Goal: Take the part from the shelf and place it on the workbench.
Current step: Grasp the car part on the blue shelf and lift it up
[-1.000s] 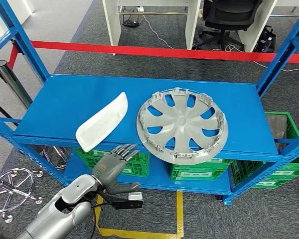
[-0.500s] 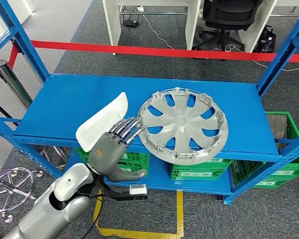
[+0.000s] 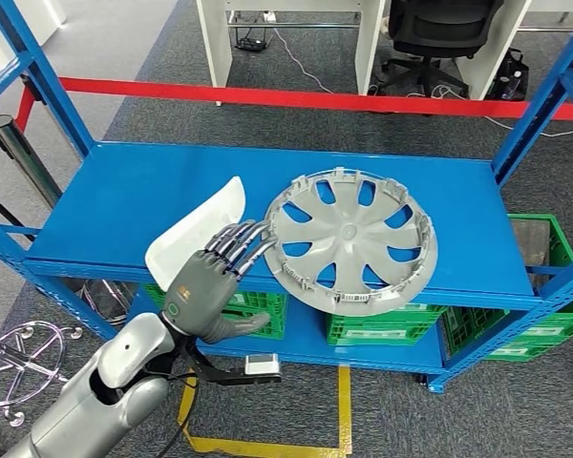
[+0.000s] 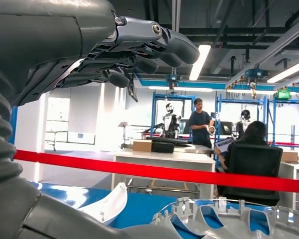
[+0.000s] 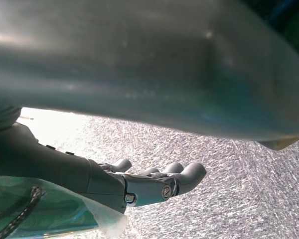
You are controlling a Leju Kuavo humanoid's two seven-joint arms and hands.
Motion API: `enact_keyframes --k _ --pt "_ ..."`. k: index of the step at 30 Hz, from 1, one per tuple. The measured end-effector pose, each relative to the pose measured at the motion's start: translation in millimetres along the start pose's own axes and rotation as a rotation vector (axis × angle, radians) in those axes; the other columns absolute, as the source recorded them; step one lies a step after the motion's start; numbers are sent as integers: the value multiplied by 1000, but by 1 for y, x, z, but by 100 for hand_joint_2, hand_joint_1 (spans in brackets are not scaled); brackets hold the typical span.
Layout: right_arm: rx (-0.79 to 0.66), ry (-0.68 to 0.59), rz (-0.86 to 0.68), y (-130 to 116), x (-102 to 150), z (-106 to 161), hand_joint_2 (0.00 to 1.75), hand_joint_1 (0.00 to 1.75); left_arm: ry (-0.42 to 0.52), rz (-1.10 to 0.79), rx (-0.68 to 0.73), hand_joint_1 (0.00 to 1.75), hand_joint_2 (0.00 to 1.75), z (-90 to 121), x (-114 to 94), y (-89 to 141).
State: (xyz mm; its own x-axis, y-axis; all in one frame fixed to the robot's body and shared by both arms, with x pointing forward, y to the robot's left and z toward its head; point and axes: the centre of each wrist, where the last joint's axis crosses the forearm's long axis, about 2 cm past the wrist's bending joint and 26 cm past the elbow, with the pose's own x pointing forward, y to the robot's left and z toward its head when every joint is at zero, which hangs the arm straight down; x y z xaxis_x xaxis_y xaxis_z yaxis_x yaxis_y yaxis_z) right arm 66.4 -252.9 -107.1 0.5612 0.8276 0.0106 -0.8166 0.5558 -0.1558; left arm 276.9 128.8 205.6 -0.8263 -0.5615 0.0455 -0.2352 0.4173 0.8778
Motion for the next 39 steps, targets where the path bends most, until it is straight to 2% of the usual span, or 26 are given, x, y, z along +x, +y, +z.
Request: enact_keyframes --k 6,10,18,23,32,39 --pt "-1 1 -5 0 0 0 0 0 13 10 9 0 175 2 0 -1" --pt "0 4 -22 2 -1 0 0 0 81 34 54 0 175 14 -4 -3" --pt "0 6 -61 7 -5 0 0 0 302 67 133 0 175 59 -20 -10" --pt "2 5 -95 10 -8 0 0 0 437 77 139 0 175 92 -24 -11" --pt "5 10 -175 13 -10 0 0 0 597 38 105 0 175 144 -25 -7" --pt "11 8 -212 13 -10 0 0 0 681 38 80 0 175 165 -29 -5"
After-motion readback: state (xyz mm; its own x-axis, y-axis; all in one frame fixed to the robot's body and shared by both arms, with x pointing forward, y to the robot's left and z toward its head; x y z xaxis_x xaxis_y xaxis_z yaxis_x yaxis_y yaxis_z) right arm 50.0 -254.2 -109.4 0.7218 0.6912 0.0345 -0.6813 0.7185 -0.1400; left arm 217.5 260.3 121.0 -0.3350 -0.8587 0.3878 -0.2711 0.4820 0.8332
